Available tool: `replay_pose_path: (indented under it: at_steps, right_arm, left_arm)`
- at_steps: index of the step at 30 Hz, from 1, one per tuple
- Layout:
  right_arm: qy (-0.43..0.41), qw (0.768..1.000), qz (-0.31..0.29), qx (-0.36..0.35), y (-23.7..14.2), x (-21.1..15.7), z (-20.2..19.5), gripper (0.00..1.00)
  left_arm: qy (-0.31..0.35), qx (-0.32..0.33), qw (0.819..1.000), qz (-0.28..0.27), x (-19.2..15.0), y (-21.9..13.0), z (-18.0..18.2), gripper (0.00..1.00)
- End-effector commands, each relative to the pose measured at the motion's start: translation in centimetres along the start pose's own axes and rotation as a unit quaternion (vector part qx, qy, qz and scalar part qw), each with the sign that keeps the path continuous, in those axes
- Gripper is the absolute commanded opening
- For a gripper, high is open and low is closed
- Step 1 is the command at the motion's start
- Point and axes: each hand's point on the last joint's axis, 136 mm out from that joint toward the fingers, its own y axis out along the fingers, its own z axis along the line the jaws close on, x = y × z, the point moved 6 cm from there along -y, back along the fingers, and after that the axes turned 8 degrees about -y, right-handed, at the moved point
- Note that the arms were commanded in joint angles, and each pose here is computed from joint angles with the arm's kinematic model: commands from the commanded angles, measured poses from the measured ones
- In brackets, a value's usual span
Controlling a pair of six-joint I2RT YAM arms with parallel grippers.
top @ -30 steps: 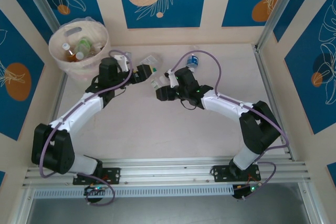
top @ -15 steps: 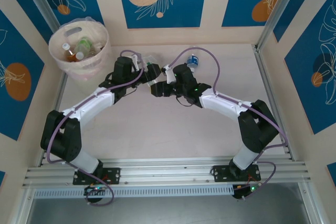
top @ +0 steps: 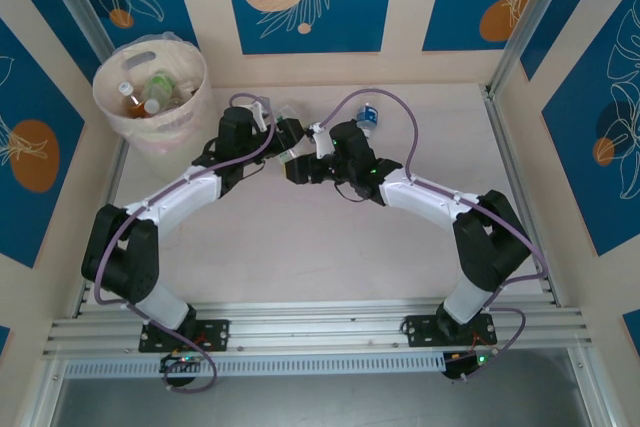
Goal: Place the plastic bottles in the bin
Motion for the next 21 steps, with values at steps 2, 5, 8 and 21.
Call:
replay_pose_path:
  at_steps: [2,5,8,21]
  right_arm:
    - [-0.052,0.997,-0.036,0.034,-2.4,2.9,2.3,0.91]
    - [-0.071,0.996,-0.044,0.02,-3.1,3.3,2.4,1.0]
    - [-0.098,0.994,-0.055,0.01,-4.2,3.5,2.5,0.99]
    - [-0.041,0.982,-0.126,-0.138,-8.4,4.5,-1.6,0.99]
  left_arm:
    - [0.017,-0.044,0.999,0.002,0.5,-0.5,-1.0,0.47]
    - [0.024,-0.036,0.999,-0.012,0.7,-1.2,-0.9,0.46]
    - [0.031,-0.028,0.999,-0.024,0.9,-1.9,-0.8,0.46]
    - [0.039,0.005,0.998,-0.039,1.5,-3.7,-0.2,0.28]
